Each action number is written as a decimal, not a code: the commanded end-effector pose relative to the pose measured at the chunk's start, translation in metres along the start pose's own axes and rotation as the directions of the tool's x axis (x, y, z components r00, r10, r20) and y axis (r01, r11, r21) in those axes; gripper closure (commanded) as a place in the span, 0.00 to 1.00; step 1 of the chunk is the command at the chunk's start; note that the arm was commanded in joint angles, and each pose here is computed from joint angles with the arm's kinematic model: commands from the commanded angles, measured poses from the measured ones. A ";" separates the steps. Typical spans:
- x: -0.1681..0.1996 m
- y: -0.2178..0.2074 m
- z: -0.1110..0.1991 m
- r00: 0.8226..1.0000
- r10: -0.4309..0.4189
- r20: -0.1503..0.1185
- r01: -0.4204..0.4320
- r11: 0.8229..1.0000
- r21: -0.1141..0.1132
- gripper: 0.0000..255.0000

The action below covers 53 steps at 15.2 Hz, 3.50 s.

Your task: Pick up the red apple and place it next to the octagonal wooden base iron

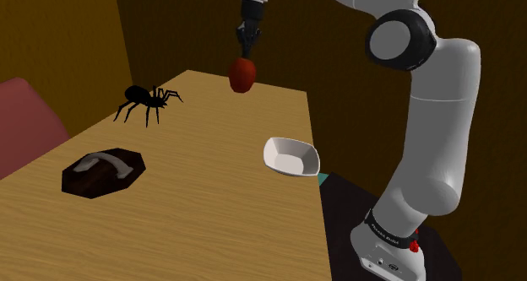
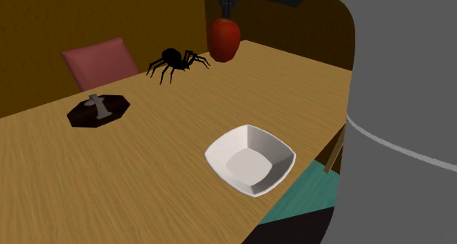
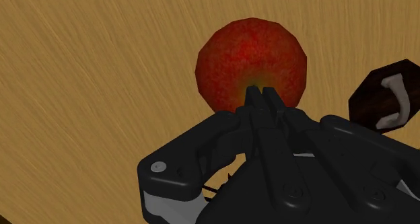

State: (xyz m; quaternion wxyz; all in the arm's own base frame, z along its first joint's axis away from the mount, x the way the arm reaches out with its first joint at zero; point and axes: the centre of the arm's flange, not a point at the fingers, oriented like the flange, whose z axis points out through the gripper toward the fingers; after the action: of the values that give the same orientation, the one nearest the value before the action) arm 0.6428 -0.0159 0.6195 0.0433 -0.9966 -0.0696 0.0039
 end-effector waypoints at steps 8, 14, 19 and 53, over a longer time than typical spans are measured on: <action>-0.026 -0.114 0.013 1.000 0.001 0.000 -0.001 1.000 0.000 1.00; -0.043 -0.191 0.019 1.000 0.001 0.000 -0.001 1.000 0.000 1.00; -0.058 -0.255 0.025 1.000 0.001 0.000 -0.001 1.000 0.000 1.00; -0.080 -0.346 0.170 1.000 0.001 0.000 -0.001 1.000 0.000 1.00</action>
State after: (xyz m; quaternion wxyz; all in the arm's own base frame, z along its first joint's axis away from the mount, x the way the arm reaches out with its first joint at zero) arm 0.5133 0.3288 0.4855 0.0430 -0.9967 -0.0692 0.0042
